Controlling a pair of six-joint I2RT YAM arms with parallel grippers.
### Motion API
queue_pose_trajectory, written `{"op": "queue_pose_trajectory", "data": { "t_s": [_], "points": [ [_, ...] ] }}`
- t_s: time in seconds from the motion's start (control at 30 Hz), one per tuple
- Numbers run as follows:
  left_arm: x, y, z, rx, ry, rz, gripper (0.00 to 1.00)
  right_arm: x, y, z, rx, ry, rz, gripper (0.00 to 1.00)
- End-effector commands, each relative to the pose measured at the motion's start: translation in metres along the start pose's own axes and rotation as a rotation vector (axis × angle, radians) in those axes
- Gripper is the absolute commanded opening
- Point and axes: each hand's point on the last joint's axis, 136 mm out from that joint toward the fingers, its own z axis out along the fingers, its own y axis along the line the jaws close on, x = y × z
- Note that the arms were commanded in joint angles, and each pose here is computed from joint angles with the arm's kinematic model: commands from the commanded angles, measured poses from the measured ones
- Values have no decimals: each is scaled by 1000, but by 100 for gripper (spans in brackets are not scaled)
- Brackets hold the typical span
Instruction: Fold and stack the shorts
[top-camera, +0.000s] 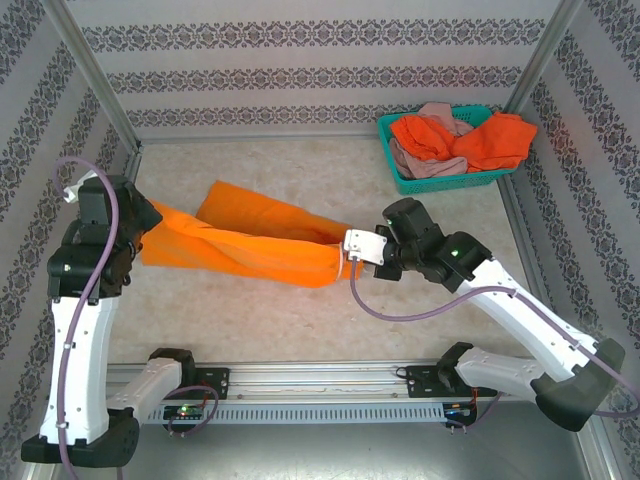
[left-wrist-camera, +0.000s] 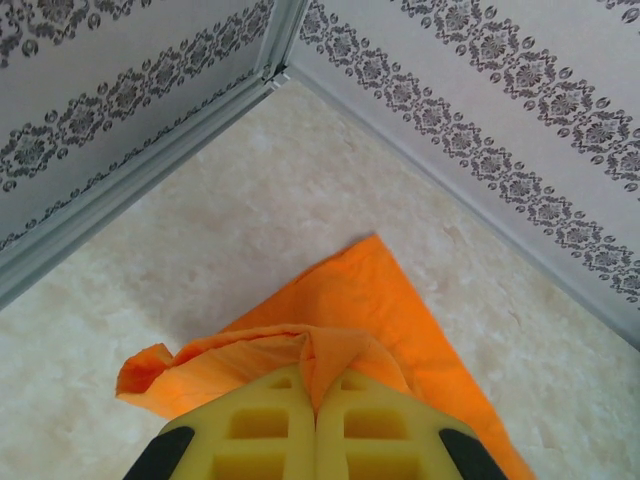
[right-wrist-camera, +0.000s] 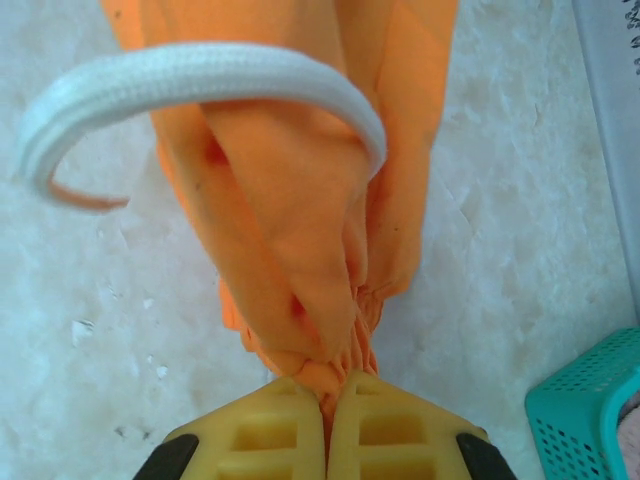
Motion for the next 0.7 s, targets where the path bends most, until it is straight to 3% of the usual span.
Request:
{"op": "queue_pose_trajectory", "data": {
  "t_s": [0.0,0.67],
  "points": [
    [-3,1,6,-31,14,41,0,-4,8,-5,-73,-4,115,0],
    [25,-36,133,-88,142,60,0,54,-42,75,-164,150,614,0]
  ]
}}
